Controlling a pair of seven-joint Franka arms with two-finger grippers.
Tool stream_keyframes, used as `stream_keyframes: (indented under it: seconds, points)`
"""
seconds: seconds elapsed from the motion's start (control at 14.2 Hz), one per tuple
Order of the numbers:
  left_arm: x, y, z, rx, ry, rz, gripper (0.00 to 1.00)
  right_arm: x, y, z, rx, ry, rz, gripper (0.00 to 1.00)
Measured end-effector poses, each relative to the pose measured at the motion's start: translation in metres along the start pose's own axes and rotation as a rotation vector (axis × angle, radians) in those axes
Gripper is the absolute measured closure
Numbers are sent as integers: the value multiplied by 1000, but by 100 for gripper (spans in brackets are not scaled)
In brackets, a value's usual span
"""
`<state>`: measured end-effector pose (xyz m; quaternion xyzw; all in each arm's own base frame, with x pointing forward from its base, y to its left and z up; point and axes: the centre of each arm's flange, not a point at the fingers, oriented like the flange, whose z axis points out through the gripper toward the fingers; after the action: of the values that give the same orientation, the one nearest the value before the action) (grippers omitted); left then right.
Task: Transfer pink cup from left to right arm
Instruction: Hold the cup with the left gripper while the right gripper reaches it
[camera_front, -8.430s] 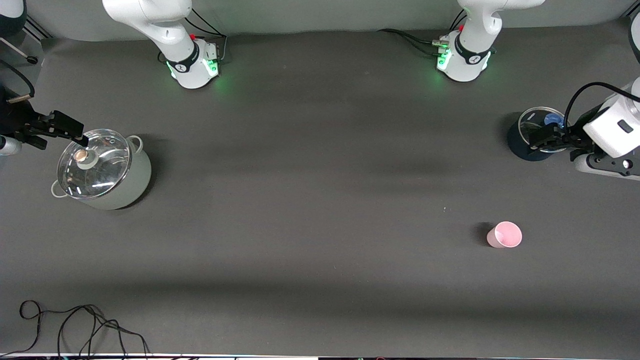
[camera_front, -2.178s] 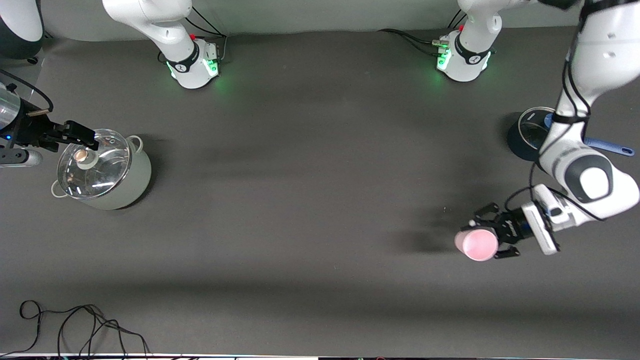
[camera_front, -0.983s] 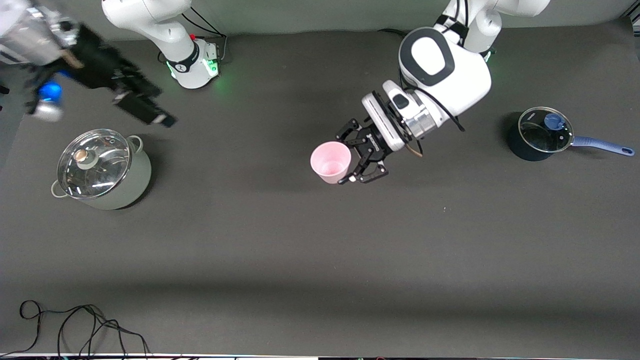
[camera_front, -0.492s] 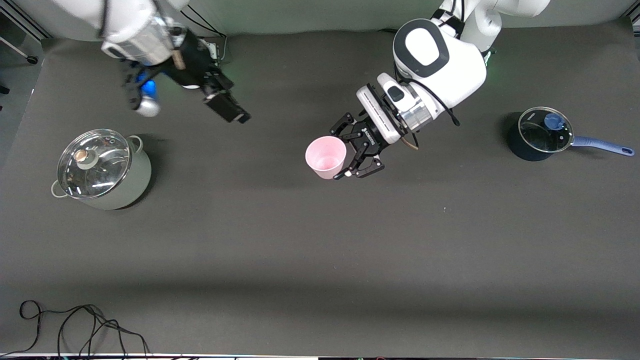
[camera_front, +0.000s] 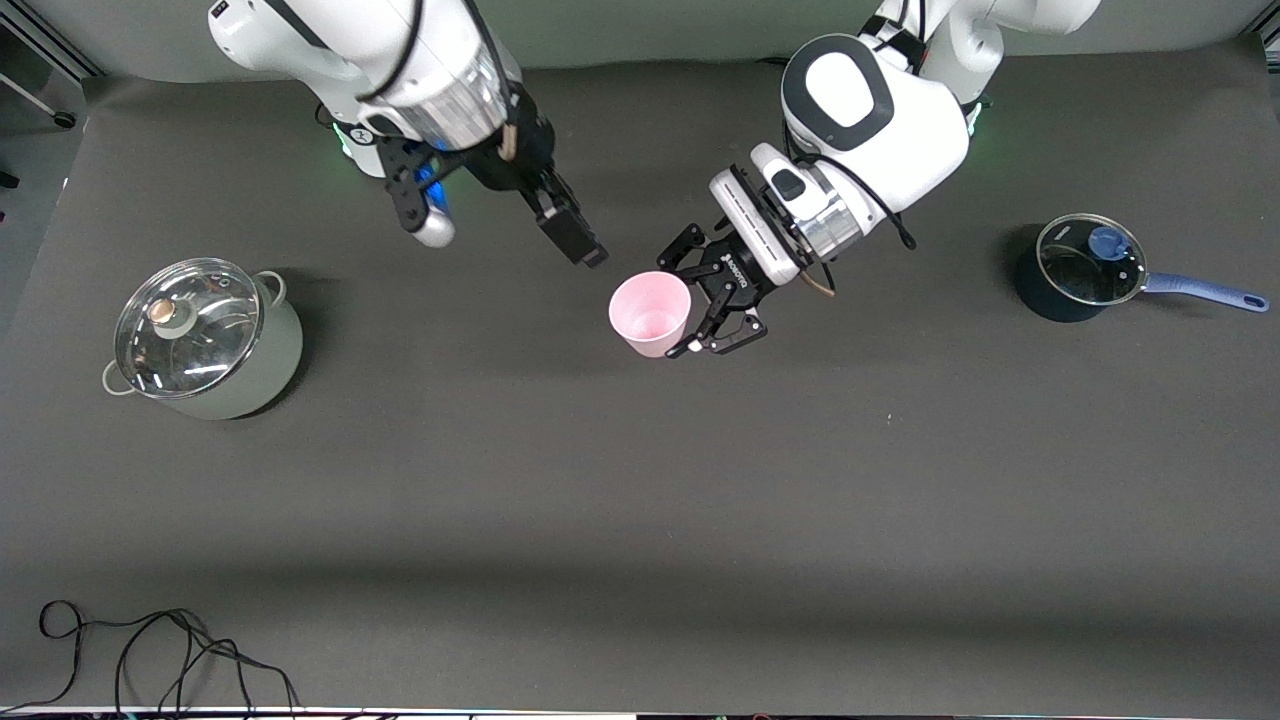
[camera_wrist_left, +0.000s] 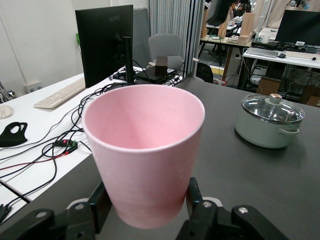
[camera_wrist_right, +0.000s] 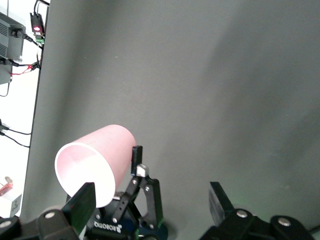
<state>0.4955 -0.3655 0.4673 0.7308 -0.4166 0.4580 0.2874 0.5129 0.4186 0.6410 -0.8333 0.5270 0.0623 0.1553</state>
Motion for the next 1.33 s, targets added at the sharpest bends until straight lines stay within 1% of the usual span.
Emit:
stream_keyframes:
  seconds: [0.49,0.77,0.98,1.12,1.33]
  points:
    - [0,0,0,5,-1,-2,36,5,-15,39,-30,26,5,0]
    - [-2,0,0,8,-5,-3,36,-7,-20,50,-28,29,-15,0]
    - [-2,0,0,8,-5,-3,36,-7,-23,52,-16,27,-16,0]
    - [-2,0,0,7,-5,-3,36,-7,-23,53,-15,32,-16,2]
    - [-2,0,0,8,-3,-10,36,-5,-24,55,-14,45,-18,34]
